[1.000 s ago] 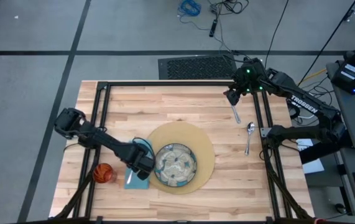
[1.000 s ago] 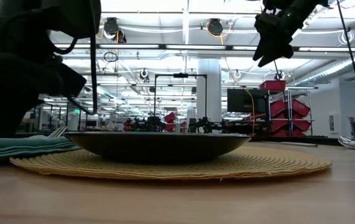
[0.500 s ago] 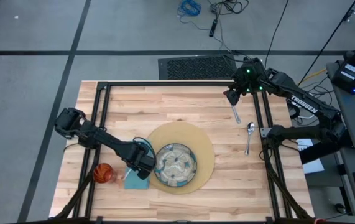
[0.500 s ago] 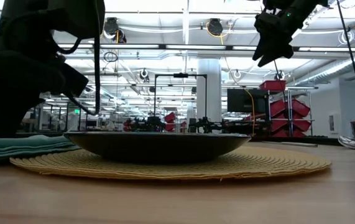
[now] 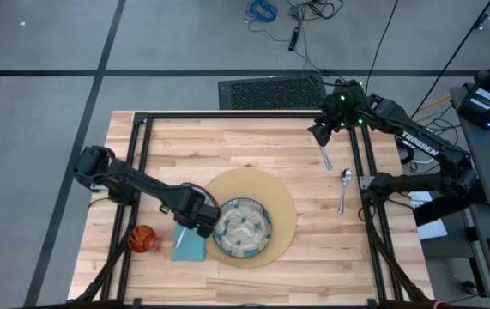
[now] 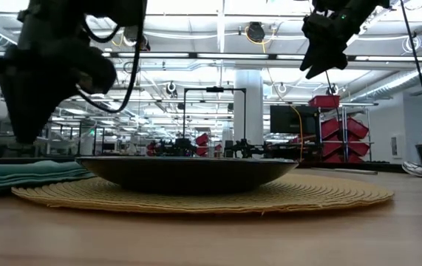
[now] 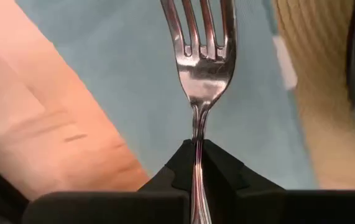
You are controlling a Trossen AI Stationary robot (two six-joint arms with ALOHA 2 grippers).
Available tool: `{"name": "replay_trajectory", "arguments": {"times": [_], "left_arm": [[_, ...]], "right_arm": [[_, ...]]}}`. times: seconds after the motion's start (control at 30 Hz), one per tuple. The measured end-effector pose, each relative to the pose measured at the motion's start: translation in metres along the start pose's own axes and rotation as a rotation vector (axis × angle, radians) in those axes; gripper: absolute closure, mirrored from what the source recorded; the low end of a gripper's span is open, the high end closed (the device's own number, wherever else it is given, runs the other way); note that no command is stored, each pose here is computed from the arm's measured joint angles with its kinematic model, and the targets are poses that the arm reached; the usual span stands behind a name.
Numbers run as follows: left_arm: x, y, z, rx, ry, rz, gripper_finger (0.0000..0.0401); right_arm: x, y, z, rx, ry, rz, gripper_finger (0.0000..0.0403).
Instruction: Set table place
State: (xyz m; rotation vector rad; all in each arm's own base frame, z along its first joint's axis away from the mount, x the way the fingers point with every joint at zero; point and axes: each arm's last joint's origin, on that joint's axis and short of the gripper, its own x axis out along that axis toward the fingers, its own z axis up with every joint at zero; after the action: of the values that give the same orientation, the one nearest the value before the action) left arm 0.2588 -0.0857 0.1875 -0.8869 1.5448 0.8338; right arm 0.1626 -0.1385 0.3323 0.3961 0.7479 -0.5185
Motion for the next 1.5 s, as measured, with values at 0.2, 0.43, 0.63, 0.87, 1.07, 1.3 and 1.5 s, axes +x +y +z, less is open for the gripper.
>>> {"name": "replay_trajectory", "arguments": {"times": [0.2,0.43,0.63,0.87,1.07,1.3,1.5], "left_arm": [[-0.001,-0.003,0.008,-0.203,0.012,-0.053,0.0397],[0.0,-0.001,0.003,-0.358,-0.024,-0.018,0.0397],[0.001,-0.001,-0.002,-0.384,-0.024,0.006,0.0397],[0.004,-0.001,-0.002,-0.379,-0.005,0.013,0.0397],[0.007,0.001,0.0,-0.384,-0.002,0.043,0.0397],[0.018,-0.001,0.002,-0.356,0.012,0.024,0.0397],[0.028,-0.001,0.006,-0.344,0.026,0.058,0.0397]], "right_arm": [[0.0,0.0,0.0,-0.052,0.0,-0.001,0.0195],[0.0,0.0,-0.001,-0.045,0.01,-0.001,0.0195],[0.0,0.0,-0.002,-0.041,0.023,-0.001,0.0195],[0.0,0.0,-0.002,-0.04,0.025,-0.001,0.0195],[0.001,0.004,-0.003,-0.056,0.027,0.012,0.0195],[0.002,0.01,-0.003,-0.082,0.031,0.029,0.0195],[0.002,0.01,-0.003,-0.091,0.029,0.029,0.0195]]}}
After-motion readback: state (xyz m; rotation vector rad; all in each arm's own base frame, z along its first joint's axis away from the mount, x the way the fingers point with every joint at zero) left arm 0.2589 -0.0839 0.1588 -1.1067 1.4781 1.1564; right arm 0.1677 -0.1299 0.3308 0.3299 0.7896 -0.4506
